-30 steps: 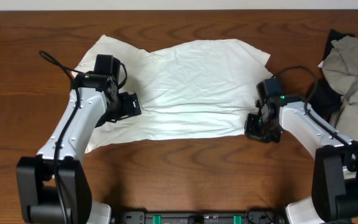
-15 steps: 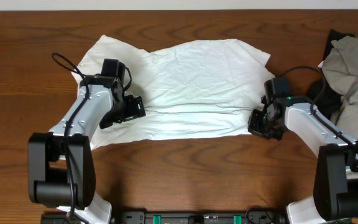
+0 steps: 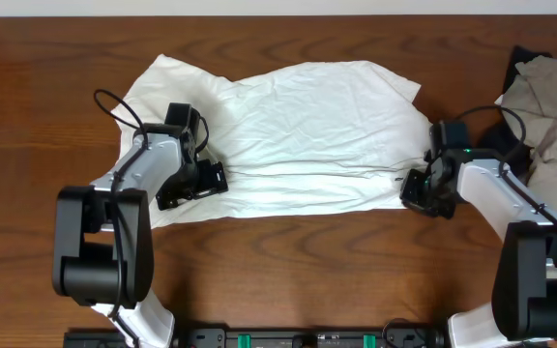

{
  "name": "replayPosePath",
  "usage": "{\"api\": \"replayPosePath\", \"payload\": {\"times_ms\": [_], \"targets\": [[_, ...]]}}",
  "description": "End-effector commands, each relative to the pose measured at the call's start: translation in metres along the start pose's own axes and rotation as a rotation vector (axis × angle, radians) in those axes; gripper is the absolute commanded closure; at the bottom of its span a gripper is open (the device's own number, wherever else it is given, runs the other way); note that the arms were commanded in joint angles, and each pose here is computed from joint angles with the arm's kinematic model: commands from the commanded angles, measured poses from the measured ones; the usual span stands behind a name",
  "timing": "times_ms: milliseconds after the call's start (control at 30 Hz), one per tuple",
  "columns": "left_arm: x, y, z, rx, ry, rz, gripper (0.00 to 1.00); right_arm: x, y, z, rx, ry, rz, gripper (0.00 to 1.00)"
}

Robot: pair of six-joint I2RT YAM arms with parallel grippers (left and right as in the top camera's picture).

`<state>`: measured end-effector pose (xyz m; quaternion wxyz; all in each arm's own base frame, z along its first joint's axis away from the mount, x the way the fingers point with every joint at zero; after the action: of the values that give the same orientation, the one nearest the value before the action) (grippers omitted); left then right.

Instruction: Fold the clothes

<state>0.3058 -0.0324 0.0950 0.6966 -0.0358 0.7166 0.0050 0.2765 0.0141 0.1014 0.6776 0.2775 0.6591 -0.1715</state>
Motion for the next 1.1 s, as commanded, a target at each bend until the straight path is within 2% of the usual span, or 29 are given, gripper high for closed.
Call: {"api": "replayPosePath", "payload": {"times_ms": [0,267,433,633,833,1067], "targets": [[0.015,0.001,-0.004,0.011,0.019,-0.012,0.02,-0.003,0.001,0.009,-0.034,-0.040,-0.001,0.82],[0.015,0.001,-0.003,0.011,0.017,-0.012,0.02,-0.003,-0.001,0.011,-0.033,-0.069,-0.040,0.81],[0.015,0.001,-0.003,0.011,0.017,-0.012,0.02,-0.003,-0.001,0.012,-0.034,-0.075,-0.035,0.86],[0.015,0.001,-0.003,0.011,0.015,-0.013,0.02,-0.003,0.004,0.012,-0.047,-0.087,-0.023,0.85],[0.015,0.001,-0.002,0.011,0.011,-0.013,0.02,-0.001,0.014,0.005,-0.077,-0.089,-0.004,0.99],[0.015,0.001,-0.002,0.011,0.011,-0.013,0.02,0.000,0.024,0.002,-0.097,-0.096,0.027,0.99]]}}
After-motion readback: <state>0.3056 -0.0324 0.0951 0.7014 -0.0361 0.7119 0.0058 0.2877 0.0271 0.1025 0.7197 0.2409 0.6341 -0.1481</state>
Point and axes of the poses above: each gripper's point midway between its finger pads, its own x axis out along the fingers, its own y axis along the line the jaws close on, z = x × y, the point moved 10 cm from there along -x, back along the fingers, and after that the axes turned 13 degrees about x, right-handed, at the moved point
